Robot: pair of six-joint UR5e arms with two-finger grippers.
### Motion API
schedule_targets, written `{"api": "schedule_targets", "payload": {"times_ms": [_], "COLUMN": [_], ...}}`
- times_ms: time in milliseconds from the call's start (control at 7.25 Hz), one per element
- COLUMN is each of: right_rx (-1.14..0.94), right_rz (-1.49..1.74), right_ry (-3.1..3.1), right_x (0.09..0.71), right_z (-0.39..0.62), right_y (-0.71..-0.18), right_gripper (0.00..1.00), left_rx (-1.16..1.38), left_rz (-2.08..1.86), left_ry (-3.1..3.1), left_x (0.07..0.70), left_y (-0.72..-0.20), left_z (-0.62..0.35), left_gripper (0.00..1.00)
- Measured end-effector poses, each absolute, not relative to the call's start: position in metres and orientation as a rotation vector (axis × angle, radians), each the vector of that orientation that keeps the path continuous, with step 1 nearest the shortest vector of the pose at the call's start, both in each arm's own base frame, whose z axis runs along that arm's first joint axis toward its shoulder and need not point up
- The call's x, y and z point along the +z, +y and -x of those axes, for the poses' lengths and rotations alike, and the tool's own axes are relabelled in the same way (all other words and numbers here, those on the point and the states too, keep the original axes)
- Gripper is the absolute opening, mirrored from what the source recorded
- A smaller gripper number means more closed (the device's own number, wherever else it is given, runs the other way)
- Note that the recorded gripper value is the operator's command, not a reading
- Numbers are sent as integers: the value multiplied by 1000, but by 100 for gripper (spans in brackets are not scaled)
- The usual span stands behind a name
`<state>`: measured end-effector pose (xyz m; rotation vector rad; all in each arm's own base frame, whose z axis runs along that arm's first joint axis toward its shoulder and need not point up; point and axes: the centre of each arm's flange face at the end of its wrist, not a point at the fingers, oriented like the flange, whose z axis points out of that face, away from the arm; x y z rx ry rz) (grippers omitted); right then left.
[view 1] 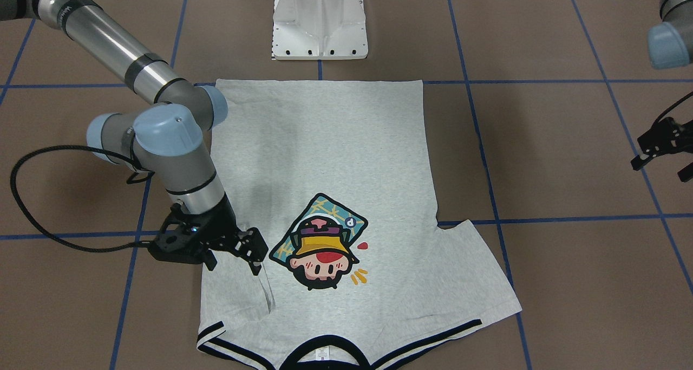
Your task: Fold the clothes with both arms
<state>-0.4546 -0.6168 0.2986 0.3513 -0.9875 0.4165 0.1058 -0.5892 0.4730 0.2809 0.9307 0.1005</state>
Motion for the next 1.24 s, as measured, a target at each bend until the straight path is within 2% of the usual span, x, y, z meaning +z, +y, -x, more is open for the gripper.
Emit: {"api": "schedule_targets", "payload": {"times_ms": [414,690,1103,1241], "right_rx": [375,348,333,340], "right_rz": [-257,-196,-191,-203], "right_ry": [-1081,-1121,-1113,-1106], "right_x": [324,341,364,366], "right_z": [359,286,251,249], "right_y": [-580,-585,-585,-586], "right_gripper": [100,100,100,100], "left_rx": [-1,-82,-160,-185], "left_rz": [-130,-126,-216,-233], "left_ry": [983,1018,982,986], "left_x": [471,465,468,472], "left_y": [-658,-691,-718,-724], "left_z": [-225,-271,-321,-335], "left_gripper": [97,86,86,77]}}
